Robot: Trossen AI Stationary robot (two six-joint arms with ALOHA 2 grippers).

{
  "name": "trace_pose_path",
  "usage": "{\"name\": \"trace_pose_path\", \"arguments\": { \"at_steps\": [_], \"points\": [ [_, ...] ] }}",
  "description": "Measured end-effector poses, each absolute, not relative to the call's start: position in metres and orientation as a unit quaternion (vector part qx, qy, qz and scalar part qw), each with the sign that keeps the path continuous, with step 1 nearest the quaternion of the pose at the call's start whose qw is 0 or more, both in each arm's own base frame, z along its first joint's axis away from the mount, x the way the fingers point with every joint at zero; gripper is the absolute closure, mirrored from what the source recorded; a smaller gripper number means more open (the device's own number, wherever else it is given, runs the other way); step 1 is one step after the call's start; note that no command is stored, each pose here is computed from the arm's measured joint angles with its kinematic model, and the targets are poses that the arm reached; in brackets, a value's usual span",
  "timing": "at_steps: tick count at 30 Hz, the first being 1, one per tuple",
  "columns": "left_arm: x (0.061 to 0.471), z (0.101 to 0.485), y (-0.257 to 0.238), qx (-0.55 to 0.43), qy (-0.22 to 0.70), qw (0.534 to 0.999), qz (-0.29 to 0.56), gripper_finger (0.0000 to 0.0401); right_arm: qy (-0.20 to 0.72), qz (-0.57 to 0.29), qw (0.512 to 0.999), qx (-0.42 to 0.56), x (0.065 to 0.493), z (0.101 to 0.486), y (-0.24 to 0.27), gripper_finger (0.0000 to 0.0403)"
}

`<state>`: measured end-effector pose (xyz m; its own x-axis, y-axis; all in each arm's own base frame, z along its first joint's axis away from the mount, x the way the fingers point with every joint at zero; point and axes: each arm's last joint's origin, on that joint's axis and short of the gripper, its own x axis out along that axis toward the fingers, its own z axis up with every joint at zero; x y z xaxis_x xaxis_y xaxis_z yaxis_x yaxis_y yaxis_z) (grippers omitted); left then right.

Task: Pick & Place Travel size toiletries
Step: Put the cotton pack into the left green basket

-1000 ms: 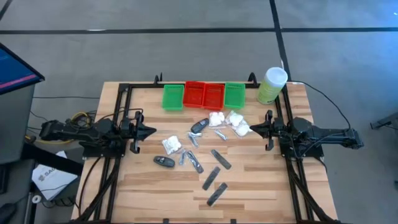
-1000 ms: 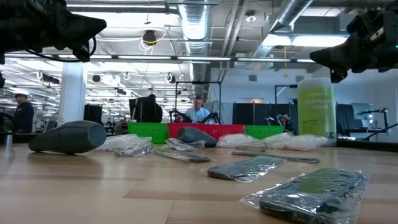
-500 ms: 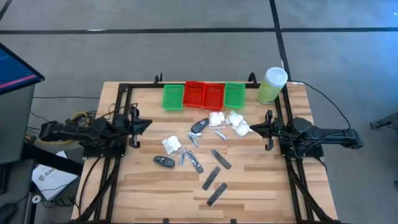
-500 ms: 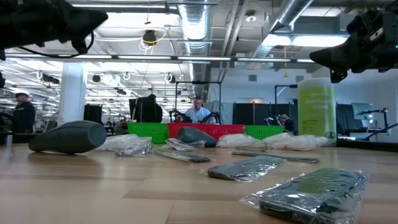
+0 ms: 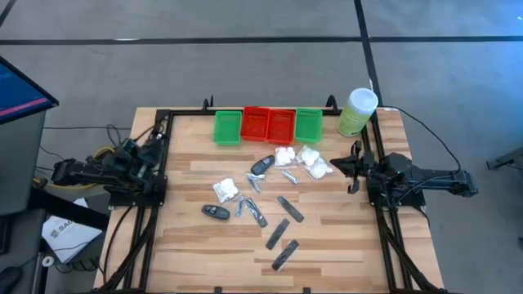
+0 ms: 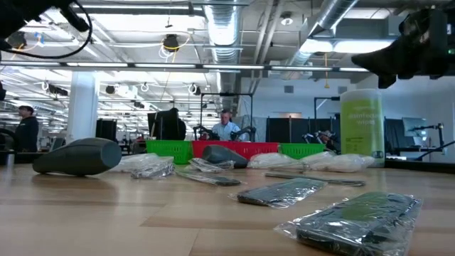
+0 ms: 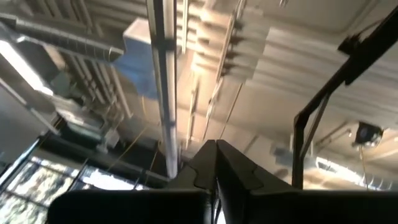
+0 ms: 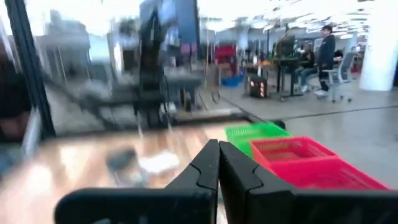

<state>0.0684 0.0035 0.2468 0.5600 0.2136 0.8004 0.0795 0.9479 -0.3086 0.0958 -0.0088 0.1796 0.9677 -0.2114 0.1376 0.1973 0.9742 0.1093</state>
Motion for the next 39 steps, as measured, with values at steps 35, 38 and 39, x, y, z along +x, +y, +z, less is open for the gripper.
{"name": "trace_pose_path", "arguments": {
  "at_steps": [35,38,39],
  "points": [
    [0.053,0.264,0.013,-0.322,-0.569,0.750,0.102,0.0399,-0.333,0.028,0.850,0.408,0.077,0.224,-0.009,0.0403],
    [0.071,0.278,0.008,-0.312,-0.538,0.783,0.019,0.0399,-0.332,0.039,0.839,0.430,0.077,0.225,-0.009,0.0403],
    [0.078,0.283,0.006,-0.310,-0.526,0.792,-0.005,0.0399,-0.333,0.042,0.835,0.435,0.076,0.227,-0.009,0.0403]
  ]
}}
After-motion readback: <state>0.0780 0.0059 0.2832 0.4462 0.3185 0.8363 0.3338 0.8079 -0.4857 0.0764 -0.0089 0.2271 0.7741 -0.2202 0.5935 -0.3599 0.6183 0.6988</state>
